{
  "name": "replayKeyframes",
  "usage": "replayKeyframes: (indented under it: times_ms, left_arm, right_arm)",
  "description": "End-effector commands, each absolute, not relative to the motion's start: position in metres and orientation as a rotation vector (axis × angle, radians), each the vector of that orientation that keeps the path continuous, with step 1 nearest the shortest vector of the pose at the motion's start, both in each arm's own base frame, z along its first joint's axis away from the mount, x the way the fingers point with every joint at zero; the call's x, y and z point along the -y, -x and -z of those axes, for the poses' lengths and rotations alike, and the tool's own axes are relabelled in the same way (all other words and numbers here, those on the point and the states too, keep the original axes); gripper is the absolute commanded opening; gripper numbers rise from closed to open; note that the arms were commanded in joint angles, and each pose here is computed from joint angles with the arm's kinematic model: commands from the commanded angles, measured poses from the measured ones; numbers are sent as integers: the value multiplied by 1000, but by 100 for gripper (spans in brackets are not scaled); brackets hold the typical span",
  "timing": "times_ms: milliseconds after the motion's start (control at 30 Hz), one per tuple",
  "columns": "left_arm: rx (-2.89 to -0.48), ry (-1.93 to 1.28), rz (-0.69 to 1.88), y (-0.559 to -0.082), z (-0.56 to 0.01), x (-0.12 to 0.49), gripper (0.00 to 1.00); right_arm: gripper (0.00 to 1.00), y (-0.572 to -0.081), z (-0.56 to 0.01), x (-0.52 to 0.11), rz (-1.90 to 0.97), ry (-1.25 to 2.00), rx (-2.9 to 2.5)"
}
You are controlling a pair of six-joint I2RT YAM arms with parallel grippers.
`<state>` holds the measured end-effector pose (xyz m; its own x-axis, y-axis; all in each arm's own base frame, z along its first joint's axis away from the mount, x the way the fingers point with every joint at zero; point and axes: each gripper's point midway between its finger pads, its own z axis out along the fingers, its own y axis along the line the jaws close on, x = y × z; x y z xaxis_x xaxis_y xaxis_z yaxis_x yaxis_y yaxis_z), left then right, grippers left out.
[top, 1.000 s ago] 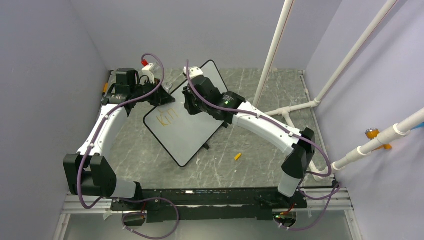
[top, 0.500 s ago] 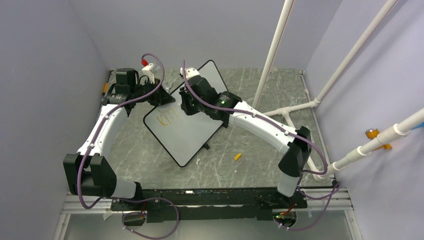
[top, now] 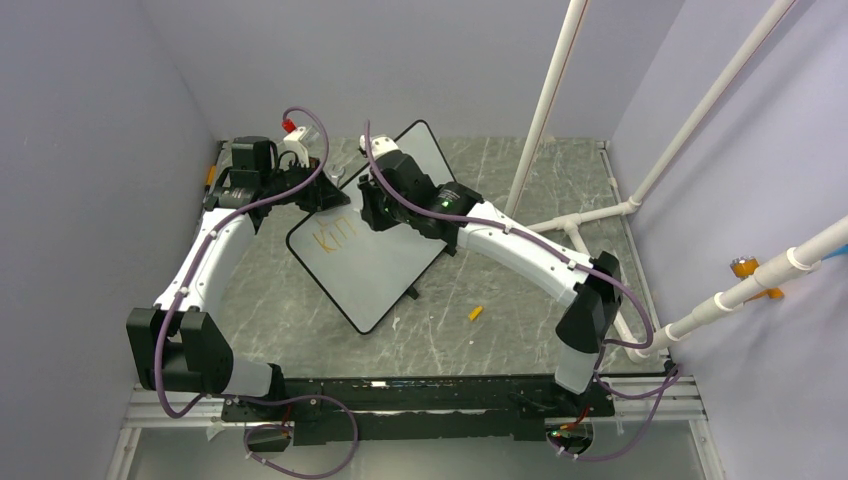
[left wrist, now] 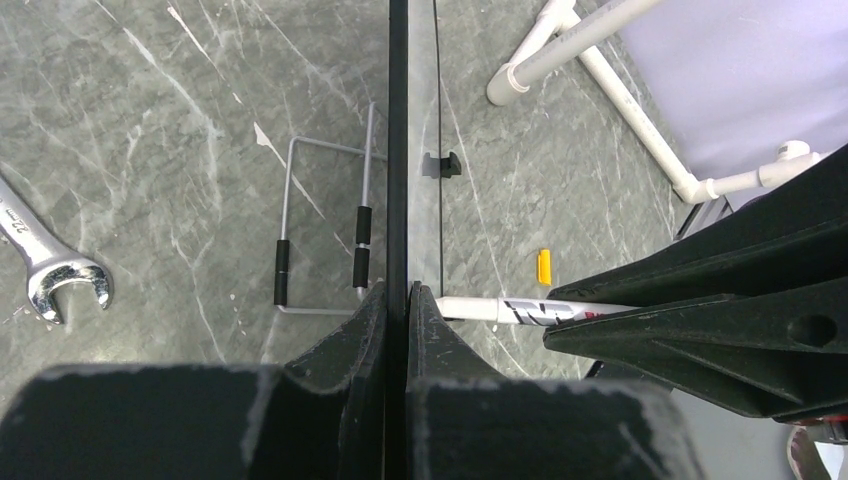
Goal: Write a sentence on the whiteboard
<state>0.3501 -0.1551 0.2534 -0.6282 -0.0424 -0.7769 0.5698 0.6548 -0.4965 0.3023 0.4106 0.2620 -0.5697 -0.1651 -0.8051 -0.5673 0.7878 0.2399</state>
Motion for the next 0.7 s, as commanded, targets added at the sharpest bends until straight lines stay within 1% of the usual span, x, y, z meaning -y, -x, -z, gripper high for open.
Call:
replayKeyframes:
  times_ms: [0,667]
  left_arm:
    - [-1945,-517,915,-349,-278,157,0]
    - [-1947,-516,911,-350,-278,157,0]
  right_arm:
    - [0,-298,-269,-422,-687,563,-2109]
    - [0,-281,-247,-412,-662,578,-2167]
